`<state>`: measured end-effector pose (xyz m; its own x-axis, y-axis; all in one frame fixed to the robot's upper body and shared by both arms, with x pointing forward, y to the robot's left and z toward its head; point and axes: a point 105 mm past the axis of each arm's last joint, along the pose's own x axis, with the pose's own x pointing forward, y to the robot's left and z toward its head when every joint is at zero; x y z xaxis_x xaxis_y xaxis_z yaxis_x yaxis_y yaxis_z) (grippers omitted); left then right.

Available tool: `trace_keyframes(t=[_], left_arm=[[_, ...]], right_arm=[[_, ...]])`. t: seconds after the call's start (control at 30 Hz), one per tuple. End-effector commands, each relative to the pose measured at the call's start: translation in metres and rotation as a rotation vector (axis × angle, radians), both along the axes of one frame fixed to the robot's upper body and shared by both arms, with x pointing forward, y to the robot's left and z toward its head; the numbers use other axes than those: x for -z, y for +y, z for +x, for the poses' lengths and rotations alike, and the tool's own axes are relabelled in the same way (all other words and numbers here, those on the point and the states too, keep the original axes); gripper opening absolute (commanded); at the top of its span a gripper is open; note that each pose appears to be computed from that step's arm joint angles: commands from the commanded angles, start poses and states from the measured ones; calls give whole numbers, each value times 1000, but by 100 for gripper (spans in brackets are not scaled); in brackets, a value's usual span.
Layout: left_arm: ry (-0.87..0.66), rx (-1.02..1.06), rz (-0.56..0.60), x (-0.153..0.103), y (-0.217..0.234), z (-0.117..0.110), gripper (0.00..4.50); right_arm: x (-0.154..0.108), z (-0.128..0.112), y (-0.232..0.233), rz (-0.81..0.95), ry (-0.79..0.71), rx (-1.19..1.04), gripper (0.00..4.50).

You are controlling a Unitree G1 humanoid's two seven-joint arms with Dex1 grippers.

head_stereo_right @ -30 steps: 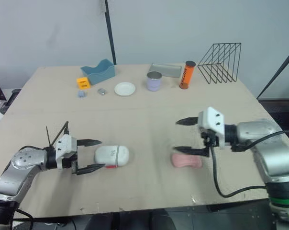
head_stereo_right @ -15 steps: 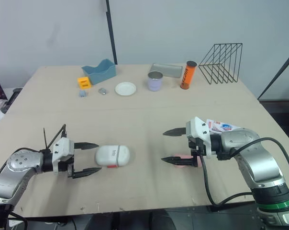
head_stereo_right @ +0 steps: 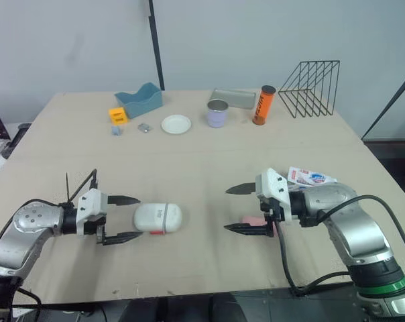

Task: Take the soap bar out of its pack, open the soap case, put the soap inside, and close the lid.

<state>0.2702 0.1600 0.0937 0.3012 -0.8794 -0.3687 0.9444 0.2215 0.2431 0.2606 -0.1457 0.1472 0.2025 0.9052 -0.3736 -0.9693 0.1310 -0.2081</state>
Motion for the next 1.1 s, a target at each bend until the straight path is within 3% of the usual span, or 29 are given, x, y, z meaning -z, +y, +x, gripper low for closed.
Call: trace_keyframes(t=[0.03,0.53,1.1], left_arm=[[-15,34,21,3,-3,4,450],[-10,126,84,10,-12,20,450],[2,126,105,18,-17,18,450]], right_arm=[[-6,-4,5,4,-44,-16,445],[0,-12,5,13,-48,29,445],[-1,-10,5,6,-51,27,445]])
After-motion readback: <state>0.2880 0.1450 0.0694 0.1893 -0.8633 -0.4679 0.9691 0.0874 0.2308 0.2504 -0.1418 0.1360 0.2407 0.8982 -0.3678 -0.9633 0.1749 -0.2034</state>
